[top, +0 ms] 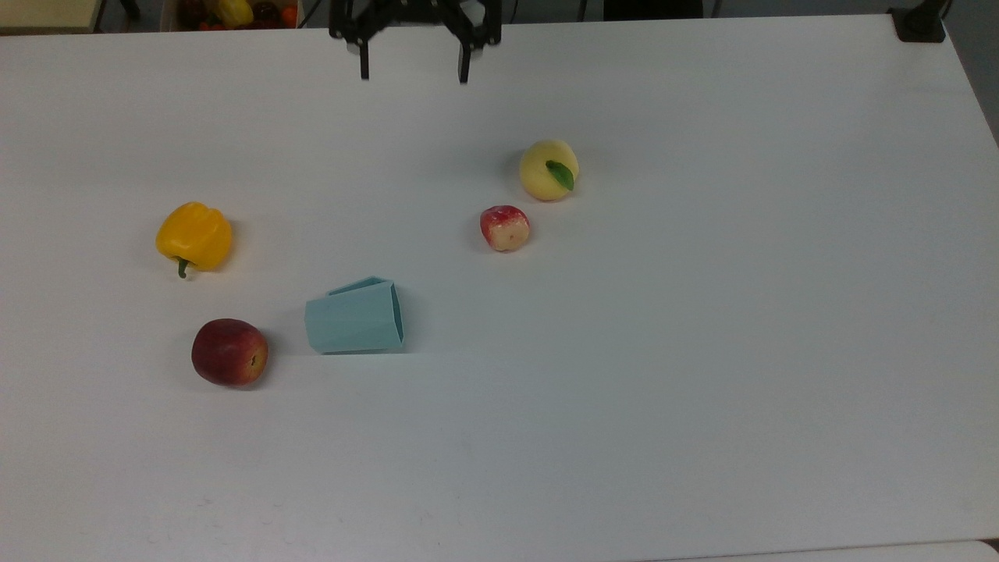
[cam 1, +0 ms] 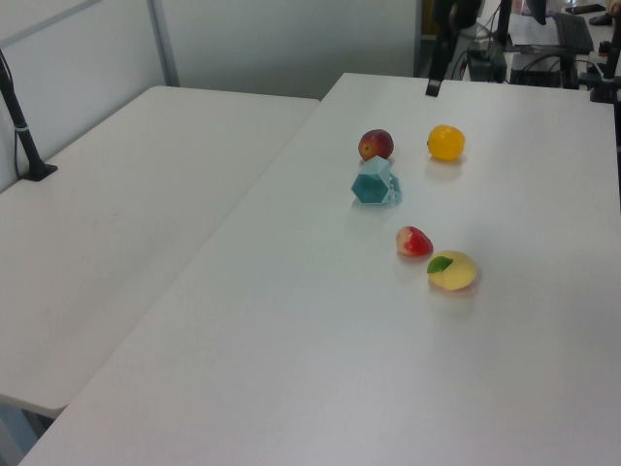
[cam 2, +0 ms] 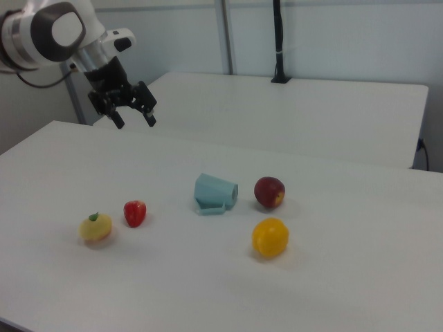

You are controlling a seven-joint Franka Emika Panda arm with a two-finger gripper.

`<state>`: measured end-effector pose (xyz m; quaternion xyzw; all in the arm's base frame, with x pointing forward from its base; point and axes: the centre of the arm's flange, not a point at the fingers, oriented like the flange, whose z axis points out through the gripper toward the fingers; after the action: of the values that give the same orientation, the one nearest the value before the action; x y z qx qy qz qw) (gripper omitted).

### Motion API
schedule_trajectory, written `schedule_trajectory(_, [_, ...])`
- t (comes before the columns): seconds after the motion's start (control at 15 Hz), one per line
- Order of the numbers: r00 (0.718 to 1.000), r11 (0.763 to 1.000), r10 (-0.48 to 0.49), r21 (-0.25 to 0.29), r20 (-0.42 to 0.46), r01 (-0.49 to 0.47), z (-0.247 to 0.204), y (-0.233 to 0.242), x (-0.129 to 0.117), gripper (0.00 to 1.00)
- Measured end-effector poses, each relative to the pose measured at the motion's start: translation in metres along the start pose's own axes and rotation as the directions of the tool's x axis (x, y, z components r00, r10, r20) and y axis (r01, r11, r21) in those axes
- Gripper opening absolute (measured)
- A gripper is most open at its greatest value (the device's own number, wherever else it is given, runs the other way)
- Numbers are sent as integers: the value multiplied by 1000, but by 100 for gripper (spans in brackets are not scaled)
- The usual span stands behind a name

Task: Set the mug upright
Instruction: 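Move the open gripper down toward the light-blue mug lying on its side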

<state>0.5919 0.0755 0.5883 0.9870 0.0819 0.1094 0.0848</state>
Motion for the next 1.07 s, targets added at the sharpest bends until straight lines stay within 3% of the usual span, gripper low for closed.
schedule_trajectory(0.2, [999, 994, 9, -111, -51, -14, 34, -31, 20, 100])
schedule_trajectory(0.4, [995, 972, 9, -233, -96, -32, 72, -58, 34, 100])
schedule_trajectory(0.67, [992, 926, -6, -376, -125, -42, 118, -90, 40, 100])
schedule_trajectory(1.07, [987, 842, -14, -534, -162, -75, 196, -106, 41, 100])
